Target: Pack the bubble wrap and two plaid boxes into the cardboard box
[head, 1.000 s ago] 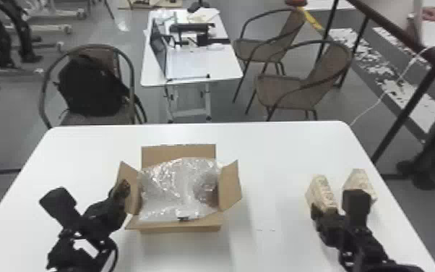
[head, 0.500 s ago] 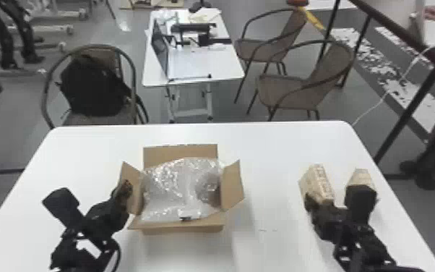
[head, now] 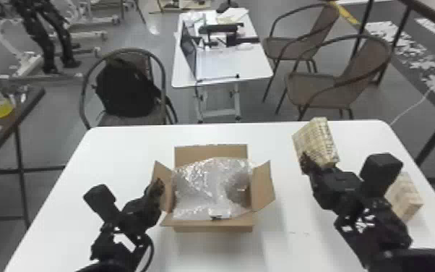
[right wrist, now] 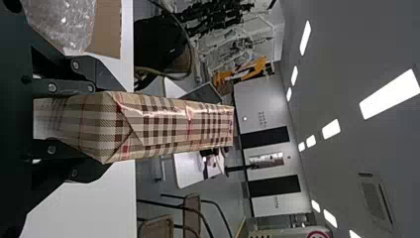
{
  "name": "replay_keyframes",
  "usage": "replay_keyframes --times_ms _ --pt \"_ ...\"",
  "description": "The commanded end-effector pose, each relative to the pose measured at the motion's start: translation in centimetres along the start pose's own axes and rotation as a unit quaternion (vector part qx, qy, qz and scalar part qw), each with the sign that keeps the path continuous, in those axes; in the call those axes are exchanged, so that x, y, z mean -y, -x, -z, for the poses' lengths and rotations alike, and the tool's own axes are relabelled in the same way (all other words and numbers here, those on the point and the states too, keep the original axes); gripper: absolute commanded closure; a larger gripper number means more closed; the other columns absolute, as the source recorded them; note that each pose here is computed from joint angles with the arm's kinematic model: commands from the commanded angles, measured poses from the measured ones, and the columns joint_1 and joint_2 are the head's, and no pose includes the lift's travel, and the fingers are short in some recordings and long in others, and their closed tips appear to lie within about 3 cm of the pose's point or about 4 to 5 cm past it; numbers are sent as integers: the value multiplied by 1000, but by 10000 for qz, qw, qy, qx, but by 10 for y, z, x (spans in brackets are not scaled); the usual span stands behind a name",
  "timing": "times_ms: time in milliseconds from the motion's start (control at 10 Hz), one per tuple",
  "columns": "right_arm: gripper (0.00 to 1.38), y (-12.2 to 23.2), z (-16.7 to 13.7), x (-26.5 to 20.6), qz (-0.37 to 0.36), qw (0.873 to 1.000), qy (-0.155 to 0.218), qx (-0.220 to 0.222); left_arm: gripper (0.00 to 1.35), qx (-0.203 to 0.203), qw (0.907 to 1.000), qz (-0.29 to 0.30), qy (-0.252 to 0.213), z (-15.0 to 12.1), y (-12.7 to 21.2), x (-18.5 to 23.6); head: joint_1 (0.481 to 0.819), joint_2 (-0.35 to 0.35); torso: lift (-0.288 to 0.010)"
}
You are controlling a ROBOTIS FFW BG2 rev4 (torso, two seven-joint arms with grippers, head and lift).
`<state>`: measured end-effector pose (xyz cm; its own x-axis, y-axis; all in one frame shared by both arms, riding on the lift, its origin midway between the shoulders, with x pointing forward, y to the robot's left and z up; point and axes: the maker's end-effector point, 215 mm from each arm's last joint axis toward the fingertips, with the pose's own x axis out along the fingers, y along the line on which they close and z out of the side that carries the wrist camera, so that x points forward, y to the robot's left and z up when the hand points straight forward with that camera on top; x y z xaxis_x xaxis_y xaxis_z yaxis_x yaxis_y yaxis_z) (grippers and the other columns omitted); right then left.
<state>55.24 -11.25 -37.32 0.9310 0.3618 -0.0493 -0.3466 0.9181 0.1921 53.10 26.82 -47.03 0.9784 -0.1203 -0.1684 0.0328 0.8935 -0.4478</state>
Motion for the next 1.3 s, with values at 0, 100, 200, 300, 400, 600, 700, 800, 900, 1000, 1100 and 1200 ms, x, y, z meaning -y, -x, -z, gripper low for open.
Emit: replay_keyframes --times_ms 0,100,200,300,400,600,700,800,900,1000,1100,1200 --pt "953 -13 -24 -45 -546 9983 -11 188 1213 -6 10000 21 12 1 -1 3 695 142 -14" --pt "952 -20 -36 -73 -899 9956 -38 266 1213 -12 10000 35 15 1 -3 5 695 170 -14" --pt "952 -27 -36 -102 -1300 9913 -163 151 1213 -22 10000 56 16 2 -5 7 695 198 -14" --pt "952 -34 -22 -128 -1764 9839 -217 -189 1213 -14 10000 73 13 2 -6 9 695 226 -14" --pt "952 -35 -12 -145 -2004 9788 -249 -339 1213 4 10000 87 10 0 -8 11 695 258 -14" --pt "952 -27 29 -159 -2097 9699 -431 -1159 1213 41 10000 64 21 -3 -8 8 695 289 -14" --pt "952 -22 50 -154 -2072 9657 -423 -1508 1213 52 10000 75 17 -4 -9 9 695 304 -14" --pt "949 -18 62 -153 -2049 9624 -414 -1733 1213 68 9999 96 23 -4 -9 12 695 311 -14" --pt "823 -17 71 -151 -2024 9599 -345 -1908 1213 66 9999 127 34 -4 -10 15 695 311 -14" --pt "498 -17 75 -150 -2012 9587 -351 -1981 1213 58 9999 148 40 -3 -11 17 695 309 -14" --pt "300 -17 76 -149 -1999 9588 -343 -1987 1213 59 9999 138 56 -2 -10 16 695 306 -14" --pt "251 -17 75 -148 -1999 9589 -335 -1984 1213 70 9999 131 54 -3 -10 16 695 304 -14"
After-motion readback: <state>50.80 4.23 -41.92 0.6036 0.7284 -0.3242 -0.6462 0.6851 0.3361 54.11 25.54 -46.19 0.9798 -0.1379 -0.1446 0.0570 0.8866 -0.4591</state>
